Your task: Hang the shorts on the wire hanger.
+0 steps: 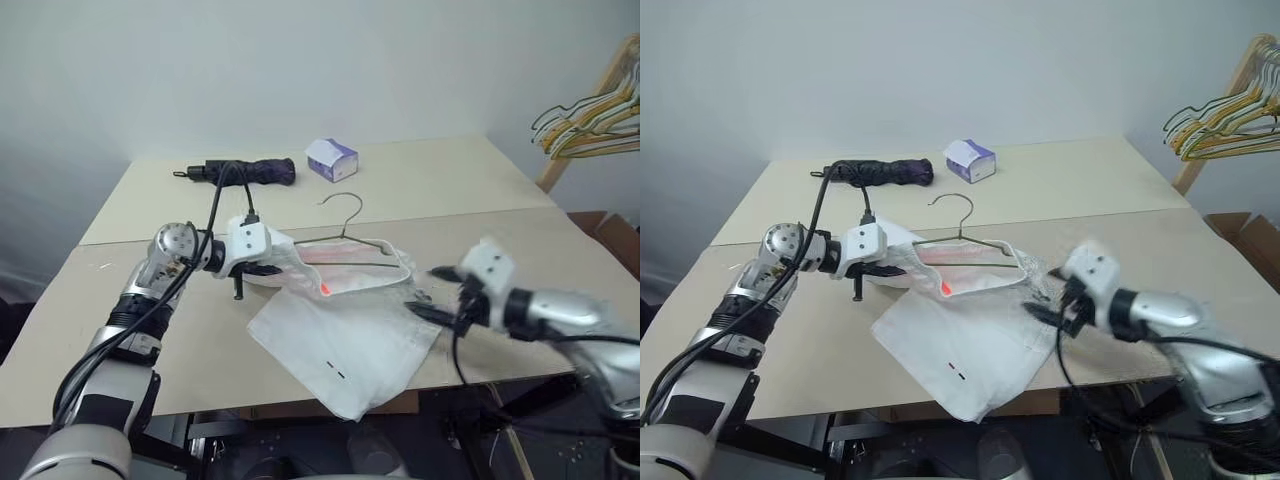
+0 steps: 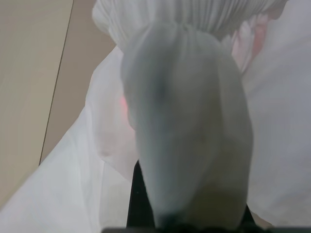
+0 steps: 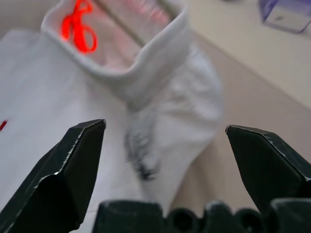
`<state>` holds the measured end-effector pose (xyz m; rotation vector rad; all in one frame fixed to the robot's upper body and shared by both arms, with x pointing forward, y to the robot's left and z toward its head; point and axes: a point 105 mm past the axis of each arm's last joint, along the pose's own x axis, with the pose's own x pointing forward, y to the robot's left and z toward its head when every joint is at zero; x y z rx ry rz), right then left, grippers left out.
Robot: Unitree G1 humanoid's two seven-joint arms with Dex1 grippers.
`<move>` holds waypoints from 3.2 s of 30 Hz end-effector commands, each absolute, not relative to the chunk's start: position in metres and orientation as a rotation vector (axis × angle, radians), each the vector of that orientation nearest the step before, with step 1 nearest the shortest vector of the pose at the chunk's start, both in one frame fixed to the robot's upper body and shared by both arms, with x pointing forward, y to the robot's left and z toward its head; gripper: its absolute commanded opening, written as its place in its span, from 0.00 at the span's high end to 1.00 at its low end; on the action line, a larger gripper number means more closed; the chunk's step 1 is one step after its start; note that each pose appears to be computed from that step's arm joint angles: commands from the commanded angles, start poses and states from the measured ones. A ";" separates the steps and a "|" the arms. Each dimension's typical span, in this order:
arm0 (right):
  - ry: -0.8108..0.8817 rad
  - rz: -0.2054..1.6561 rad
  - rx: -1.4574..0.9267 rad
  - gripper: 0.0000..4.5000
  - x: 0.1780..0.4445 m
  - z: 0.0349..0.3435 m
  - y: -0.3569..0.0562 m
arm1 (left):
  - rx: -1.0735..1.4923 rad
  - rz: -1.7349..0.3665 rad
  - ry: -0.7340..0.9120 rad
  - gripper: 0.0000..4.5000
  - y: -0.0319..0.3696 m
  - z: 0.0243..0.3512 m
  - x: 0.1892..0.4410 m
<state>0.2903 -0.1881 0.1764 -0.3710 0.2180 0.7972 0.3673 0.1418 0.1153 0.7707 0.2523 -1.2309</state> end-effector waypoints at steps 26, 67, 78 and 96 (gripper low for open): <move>0.416 1.234 -0.743 0.29 0.352 0.167 -0.137 | 0.796 -1.303 0.079 1.00 0.122 0.159 0.369; 0.685 0.456 -0.055 1.00 0.257 0.143 -0.249 | 0.067 -1.020 -0.385 0.00 0.104 0.285 0.356; 0.504 -0.116 0.100 1.00 0.282 0.180 -0.322 | -0.145 -1.229 -0.428 0.00 0.077 0.322 0.321; 0.360 -0.632 0.459 1.00 0.305 0.253 -0.394 | -0.161 -1.271 -0.425 0.00 0.073 0.326 0.310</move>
